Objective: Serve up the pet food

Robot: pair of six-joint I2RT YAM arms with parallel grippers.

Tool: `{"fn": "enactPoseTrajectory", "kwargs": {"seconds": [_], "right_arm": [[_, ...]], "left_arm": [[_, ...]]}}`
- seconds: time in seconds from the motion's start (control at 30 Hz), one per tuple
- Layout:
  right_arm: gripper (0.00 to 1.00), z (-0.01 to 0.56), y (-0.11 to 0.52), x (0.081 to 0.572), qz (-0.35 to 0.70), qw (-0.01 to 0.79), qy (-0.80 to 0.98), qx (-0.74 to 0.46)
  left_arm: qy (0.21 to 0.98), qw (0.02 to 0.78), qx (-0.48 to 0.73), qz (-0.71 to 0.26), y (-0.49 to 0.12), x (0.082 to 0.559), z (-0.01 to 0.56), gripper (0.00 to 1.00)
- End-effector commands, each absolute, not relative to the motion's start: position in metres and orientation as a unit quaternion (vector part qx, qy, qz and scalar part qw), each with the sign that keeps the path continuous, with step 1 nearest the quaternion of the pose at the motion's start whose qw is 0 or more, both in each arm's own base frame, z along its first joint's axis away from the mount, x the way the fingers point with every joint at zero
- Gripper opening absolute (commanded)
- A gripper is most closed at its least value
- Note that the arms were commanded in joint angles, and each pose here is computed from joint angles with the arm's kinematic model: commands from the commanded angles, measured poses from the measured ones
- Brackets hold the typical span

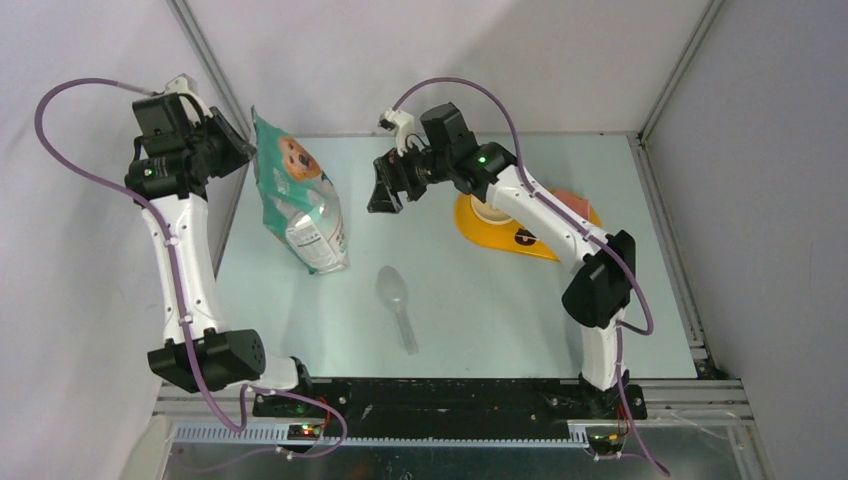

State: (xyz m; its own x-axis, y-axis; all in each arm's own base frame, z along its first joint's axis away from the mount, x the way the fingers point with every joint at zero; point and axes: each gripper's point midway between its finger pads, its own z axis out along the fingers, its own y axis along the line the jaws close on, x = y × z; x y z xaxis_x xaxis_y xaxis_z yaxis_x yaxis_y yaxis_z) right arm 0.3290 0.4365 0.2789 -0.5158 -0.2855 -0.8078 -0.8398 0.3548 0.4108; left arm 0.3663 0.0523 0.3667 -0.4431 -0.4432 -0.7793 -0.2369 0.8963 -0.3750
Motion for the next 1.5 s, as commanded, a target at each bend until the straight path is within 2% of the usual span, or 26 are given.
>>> {"fn": "enactPoseTrajectory", "kwargs": {"seconds": [0.0, 0.03, 0.23, 0.57, 0.8, 1.0, 1.23, 1.47], "right_arm": [[0.85, 0.306, 0.426, 0.321, 0.422, 0.36, 0.737, -0.386], [0.87, 0.307, 0.425, 0.32, 0.422, 0.36, 0.737, -0.386], [0.85, 0.304, 0.427, 0.319, 0.419, 0.359, 0.738, -0.388], [0.85, 0.292, 0.434, 0.315, 0.413, 0.351, 0.74, -0.397], [0.86, 0.287, 0.441, 0.31, 0.414, 0.345, 0.74, -0.402], [0.86, 0.283, 0.443, 0.31, 0.411, 0.344, 0.741, -0.404], [0.86, 0.283, 0.443, 0.309, 0.408, 0.345, 0.741, -0.406], [0.87, 0.299, 0.452, 0.318, 0.401, 0.373, 0.74, -0.391]], "left_arm": [[0.837, 0.494, -0.202, -0.118, 0.053, 0.376, 0.369, 0.32], [0.837, 0.495, -0.2, -0.121, 0.053, 0.378, 0.368, 0.33], [0.823, 0.513, -0.189, -0.155, 0.042, 0.383, 0.376, 0.35], [0.819, 0.516, -0.197, -0.154, 0.046, 0.392, 0.373, 0.35], [0.793, 0.546, -0.202, -0.179, 0.042, 0.398, 0.4, 0.35], [0.805, 0.527, -0.197, -0.188, 0.037, 0.395, 0.39, 0.35], [0.825, 0.491, -0.204, -0.19, 0.035, 0.393, 0.368, 0.3], [0.836, 0.485, -0.204, -0.156, 0.042, 0.382, 0.364, 0.18]]}}
